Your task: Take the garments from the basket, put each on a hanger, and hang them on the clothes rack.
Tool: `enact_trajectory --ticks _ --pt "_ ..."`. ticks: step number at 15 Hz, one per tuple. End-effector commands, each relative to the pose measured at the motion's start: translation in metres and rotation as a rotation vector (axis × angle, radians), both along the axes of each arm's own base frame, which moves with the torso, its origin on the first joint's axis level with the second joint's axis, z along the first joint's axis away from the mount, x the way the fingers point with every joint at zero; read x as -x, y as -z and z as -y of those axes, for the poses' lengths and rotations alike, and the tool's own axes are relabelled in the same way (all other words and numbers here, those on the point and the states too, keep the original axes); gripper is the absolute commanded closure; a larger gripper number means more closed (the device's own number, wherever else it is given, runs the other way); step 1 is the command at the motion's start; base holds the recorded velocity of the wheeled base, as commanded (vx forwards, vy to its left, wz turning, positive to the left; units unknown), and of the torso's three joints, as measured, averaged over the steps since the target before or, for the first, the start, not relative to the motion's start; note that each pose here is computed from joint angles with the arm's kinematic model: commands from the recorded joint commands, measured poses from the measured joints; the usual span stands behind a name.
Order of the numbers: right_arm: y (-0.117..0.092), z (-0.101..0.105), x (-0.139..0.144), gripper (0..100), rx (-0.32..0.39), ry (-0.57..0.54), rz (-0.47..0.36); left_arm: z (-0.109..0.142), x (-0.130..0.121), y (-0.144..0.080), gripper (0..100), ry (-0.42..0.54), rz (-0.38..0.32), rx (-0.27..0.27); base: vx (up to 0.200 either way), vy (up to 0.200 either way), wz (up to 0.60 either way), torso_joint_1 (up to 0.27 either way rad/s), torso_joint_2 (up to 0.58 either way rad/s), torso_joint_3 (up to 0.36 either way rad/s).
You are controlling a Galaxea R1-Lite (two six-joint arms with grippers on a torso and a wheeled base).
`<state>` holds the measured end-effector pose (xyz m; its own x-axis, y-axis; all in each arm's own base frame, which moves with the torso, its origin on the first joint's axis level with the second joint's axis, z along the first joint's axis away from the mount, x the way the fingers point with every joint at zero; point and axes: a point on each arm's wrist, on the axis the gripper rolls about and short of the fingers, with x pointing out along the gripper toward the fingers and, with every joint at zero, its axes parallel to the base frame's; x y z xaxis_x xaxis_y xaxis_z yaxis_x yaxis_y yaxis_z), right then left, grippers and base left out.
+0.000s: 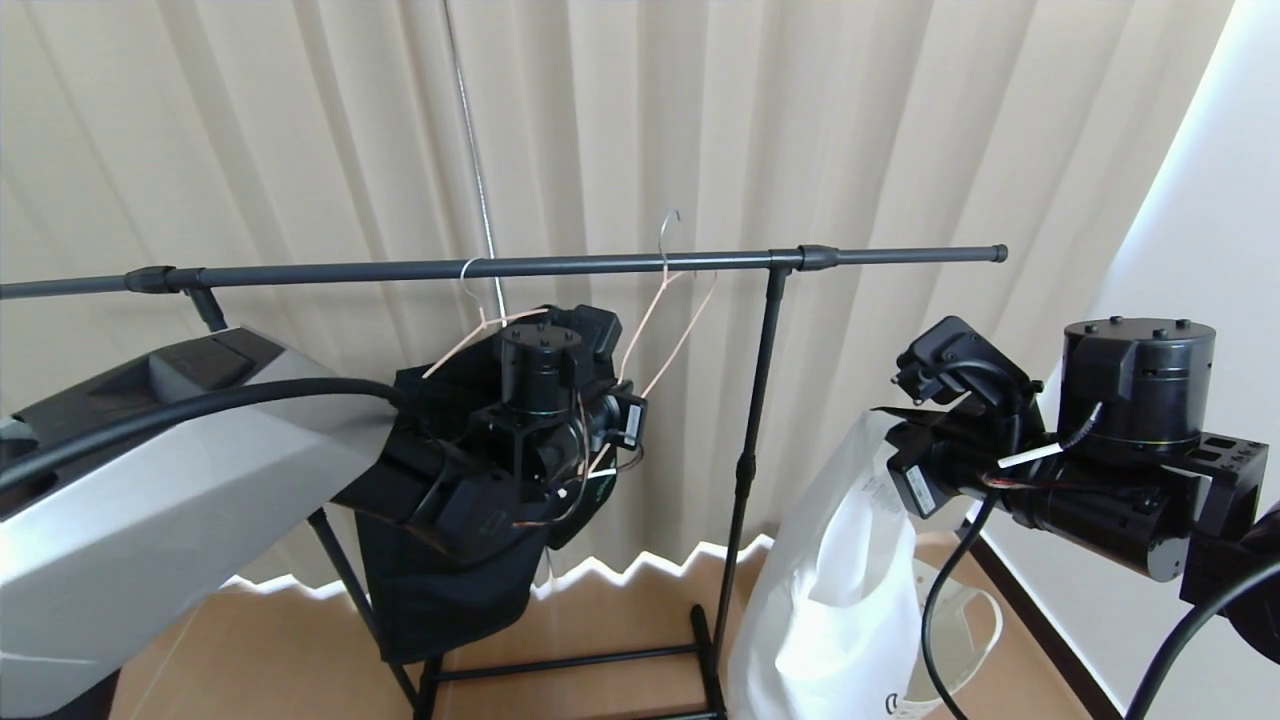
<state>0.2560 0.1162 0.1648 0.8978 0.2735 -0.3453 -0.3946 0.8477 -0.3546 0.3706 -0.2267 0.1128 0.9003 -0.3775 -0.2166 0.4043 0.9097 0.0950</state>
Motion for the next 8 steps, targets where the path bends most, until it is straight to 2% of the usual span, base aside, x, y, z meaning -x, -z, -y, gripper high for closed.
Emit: enact_trajectory --ticks 1,3,5,6,8 --pt "0.0 0.0 0.0 100 0.0 -0.001 0.001 -0.006 0.02 -0.015 100 0.013 0.02 0.012 0.0 0.0 0.0 0.0 0.0 0.0" --pt "-0.002 0.0 0.0 100 -0.002 0.0 0.007 -0.031 0.068 -0.024 100 0.032 0.036 0.013 0.0 0.0 0.0 0.0 0.0 0.0" --pt "-0.002 0.0 0.0 100 -0.003 0.004 0.009 -0.046 0.092 -0.027 100 0.036 0.046 0.02 0.0 0.0 0.0 0.0 0.0 0.0" --pt "-0.005 0.0 0.002 100 -0.005 0.003 0.018 -0.061 0.114 -0.026 100 0.041 0.041 0.016 0.0 0.0 0.0 0.0 0.0 0.0" --pt "-0.006 0.0 0.003 100 -0.005 0.006 0.023 -0.078 0.141 -0.022 100 0.07 0.016 0.006 0.0 0.0 0.0 0.0 0.0 0.0"
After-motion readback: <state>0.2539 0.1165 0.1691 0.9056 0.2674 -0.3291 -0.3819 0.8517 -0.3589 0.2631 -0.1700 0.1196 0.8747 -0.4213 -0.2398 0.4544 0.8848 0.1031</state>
